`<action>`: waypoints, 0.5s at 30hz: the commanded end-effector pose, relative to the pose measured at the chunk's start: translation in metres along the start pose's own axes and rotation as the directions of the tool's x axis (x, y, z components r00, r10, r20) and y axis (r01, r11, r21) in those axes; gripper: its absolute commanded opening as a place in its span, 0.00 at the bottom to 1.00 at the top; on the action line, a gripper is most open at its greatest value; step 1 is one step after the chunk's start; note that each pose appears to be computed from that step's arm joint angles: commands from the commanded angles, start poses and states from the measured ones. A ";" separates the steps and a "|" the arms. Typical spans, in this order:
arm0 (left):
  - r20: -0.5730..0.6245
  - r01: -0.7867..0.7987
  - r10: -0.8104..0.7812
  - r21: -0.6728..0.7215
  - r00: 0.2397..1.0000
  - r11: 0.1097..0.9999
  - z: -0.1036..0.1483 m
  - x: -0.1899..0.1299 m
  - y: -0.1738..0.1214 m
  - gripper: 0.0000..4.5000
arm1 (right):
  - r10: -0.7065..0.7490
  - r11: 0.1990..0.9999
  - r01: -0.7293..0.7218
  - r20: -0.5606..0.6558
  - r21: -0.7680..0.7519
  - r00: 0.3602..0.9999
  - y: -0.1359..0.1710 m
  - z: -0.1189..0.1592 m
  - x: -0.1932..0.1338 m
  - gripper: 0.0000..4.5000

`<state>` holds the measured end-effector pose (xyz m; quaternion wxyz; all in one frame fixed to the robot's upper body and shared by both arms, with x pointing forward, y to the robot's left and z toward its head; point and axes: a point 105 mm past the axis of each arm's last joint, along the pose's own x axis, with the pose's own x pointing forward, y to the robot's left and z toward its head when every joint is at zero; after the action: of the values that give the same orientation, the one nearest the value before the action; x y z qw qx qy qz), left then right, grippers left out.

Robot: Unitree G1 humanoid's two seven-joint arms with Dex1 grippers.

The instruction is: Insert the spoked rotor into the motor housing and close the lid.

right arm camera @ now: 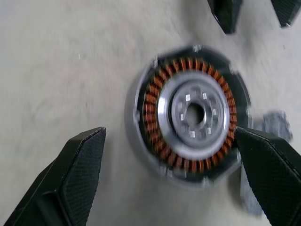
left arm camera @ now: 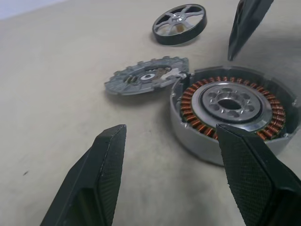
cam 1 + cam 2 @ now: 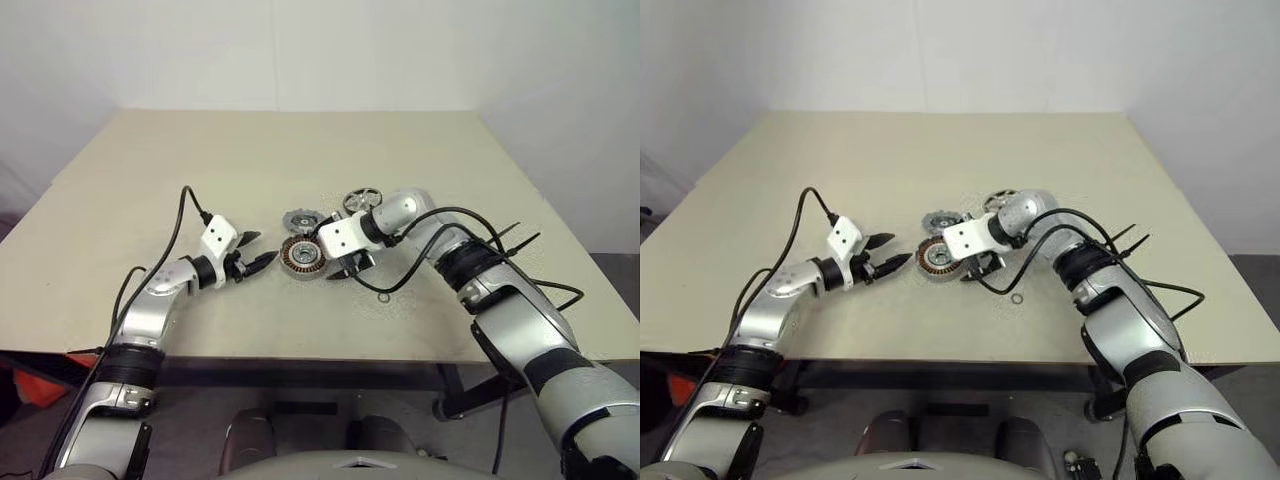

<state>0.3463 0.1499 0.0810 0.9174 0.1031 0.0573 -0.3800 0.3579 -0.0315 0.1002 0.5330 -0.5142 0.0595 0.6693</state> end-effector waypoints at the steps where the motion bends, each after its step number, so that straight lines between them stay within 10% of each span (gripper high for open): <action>1: 0.049 -0.027 0.026 0.032 0.998 0.999 0.017 -0.004 0.006 0.72 | 0.004 1.000 -0.003 0.013 -0.027 1.000 -0.009 0.008 0.002 0.91; 11: 0.044 -0.041 0.040 0.041 0.998 0.998 0.018 -0.006 0.009 0.72 | 0.011 1.000 -0.011 0.025 0.013 1.000 -0.005 0.003 0.010 0.20; 15: 0.044 -0.041 0.039 0.043 0.998 0.998 0.019 -0.006 0.010 0.72 | 0.017 1.000 -0.017 0.030 0.019 0.999 -0.003 0.002 0.008 0.20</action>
<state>0.3471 0.1527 0.0848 0.9212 0.1065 0.0538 -0.3704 0.3565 -0.0229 0.0861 0.5289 -0.4947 0.0754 0.6855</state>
